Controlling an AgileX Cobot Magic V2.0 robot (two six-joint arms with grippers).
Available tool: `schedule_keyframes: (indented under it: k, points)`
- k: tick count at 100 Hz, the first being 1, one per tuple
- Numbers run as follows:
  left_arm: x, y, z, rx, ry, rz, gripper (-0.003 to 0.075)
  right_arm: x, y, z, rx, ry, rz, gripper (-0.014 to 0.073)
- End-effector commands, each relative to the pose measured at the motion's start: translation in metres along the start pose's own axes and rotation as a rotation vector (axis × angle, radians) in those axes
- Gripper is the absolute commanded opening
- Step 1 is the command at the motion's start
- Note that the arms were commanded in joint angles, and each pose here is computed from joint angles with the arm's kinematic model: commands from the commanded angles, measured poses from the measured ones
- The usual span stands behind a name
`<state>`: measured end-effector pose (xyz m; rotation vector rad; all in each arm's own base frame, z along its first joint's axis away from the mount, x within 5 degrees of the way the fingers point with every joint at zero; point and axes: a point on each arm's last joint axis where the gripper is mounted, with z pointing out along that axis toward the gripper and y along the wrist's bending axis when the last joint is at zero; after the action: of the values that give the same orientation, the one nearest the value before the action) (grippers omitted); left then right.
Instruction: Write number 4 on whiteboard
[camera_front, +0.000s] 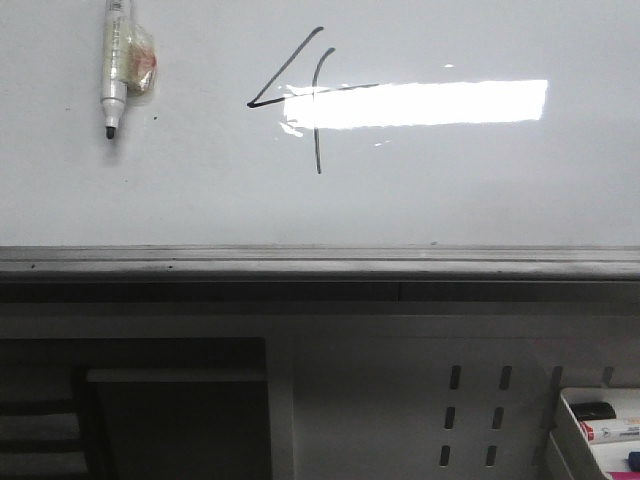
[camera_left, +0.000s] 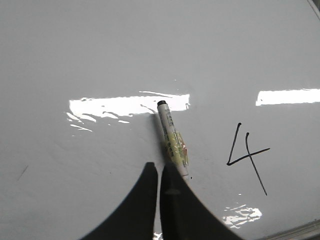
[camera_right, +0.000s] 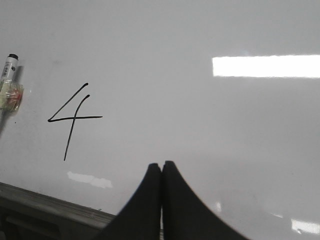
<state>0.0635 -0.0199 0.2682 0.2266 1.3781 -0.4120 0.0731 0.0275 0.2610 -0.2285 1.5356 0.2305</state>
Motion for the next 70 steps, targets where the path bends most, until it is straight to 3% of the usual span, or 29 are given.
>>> schedule_keyframes:
  k: [1,8,20,40,56,70]
  points:
    - [-0.009,0.0,0.001,-0.007,-0.028,0.009,-0.002,-0.01,0.0,0.0,0.006,-0.035,0.022,-0.0064]
    - [-0.009,0.0,0.001,-0.005,-0.032,0.028,-0.002,-0.01,0.0,0.0,0.006,-0.035,0.022,-0.0064]
    - [-0.01,-0.002,0.001,0.002,-0.08,0.212,-0.002,-0.01,0.0,0.0,0.006,-0.035,0.022,-0.0064]
    - [0.004,0.008,-0.002,-0.164,-0.098,0.193,-0.002,-0.01,0.0,0.0,0.006,-0.035,0.022,-0.0064]
    - [0.026,0.008,-0.01,-0.186,-0.018,0.185,-0.002,-0.01,0.0,0.0,0.006,-0.035,0.022,-0.0064]
    - [0.036,0.012,-0.017,-0.274,0.033,0.174,-0.002,-0.01,0.0,0.0,0.006,-0.035,0.022,-0.0064]
